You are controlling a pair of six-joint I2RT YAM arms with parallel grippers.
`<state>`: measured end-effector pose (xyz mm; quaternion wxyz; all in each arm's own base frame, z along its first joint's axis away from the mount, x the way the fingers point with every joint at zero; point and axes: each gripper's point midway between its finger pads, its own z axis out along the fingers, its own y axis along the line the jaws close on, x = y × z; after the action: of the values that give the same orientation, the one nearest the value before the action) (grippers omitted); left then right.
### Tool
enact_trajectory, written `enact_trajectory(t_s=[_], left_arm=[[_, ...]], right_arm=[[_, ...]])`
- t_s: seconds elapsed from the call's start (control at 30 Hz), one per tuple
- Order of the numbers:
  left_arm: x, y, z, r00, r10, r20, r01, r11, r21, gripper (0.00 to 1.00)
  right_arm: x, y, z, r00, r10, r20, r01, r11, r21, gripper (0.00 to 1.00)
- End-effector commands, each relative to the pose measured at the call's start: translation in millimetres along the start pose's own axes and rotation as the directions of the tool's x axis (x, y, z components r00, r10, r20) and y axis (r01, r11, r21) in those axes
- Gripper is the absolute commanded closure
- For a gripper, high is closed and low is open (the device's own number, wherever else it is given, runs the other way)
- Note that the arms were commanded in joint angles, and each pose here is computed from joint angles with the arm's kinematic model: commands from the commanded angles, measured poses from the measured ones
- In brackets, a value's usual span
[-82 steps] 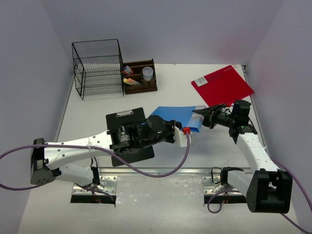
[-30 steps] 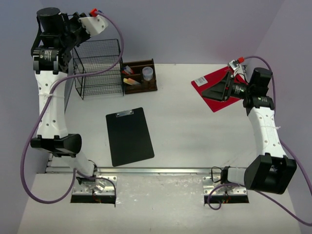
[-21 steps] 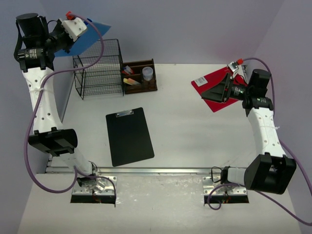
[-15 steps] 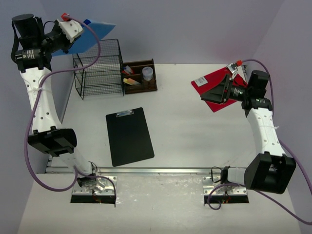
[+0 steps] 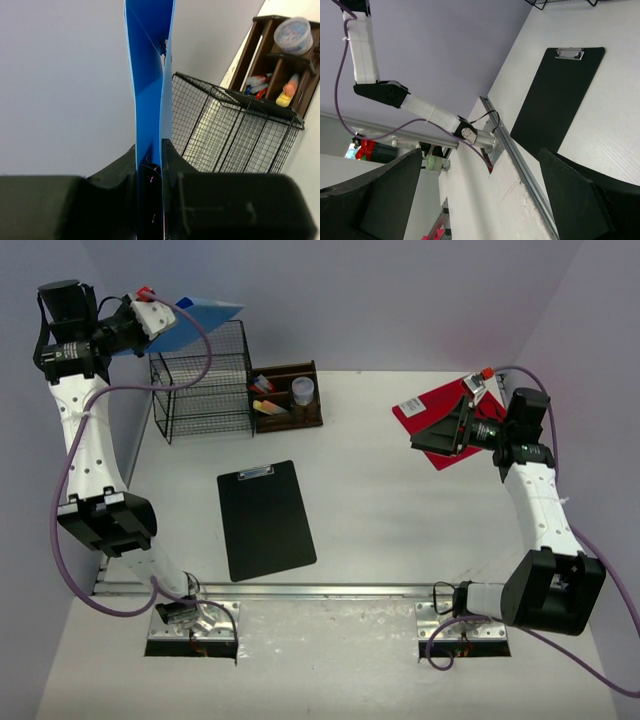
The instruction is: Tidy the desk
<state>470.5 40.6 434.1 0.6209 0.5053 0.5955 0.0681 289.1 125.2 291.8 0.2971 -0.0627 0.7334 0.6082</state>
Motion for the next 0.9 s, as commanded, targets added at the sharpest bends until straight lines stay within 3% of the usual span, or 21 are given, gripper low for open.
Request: enact_trajectory(t_s=[0.0, 0.57, 0.87], left_arm=[[-1, 13, -3, 0.986, 0.163, 0.022, -0.163, 0.986, -0.02, 1.0], [50, -16, -6, 0.96, 0.254, -0.121, -0.24, 0.963, 0.121, 1.0], [69, -14, 4, 0.973, 0.168, -0.156, -0.154, 0.983, 0.098, 1.0]], right_arm=[[-1, 3, 0, 0.999, -0.043, -0.005, 0.043, 0.999, -0.025, 0.01], [-1, -3, 1, 1.0, -0.019, -0.005, 0.019, 0.999, -0.025, 0.01], [1, -1, 1, 1.0, -0.017, -0.006, 0.017, 0.999, -0.029, 0.01]])
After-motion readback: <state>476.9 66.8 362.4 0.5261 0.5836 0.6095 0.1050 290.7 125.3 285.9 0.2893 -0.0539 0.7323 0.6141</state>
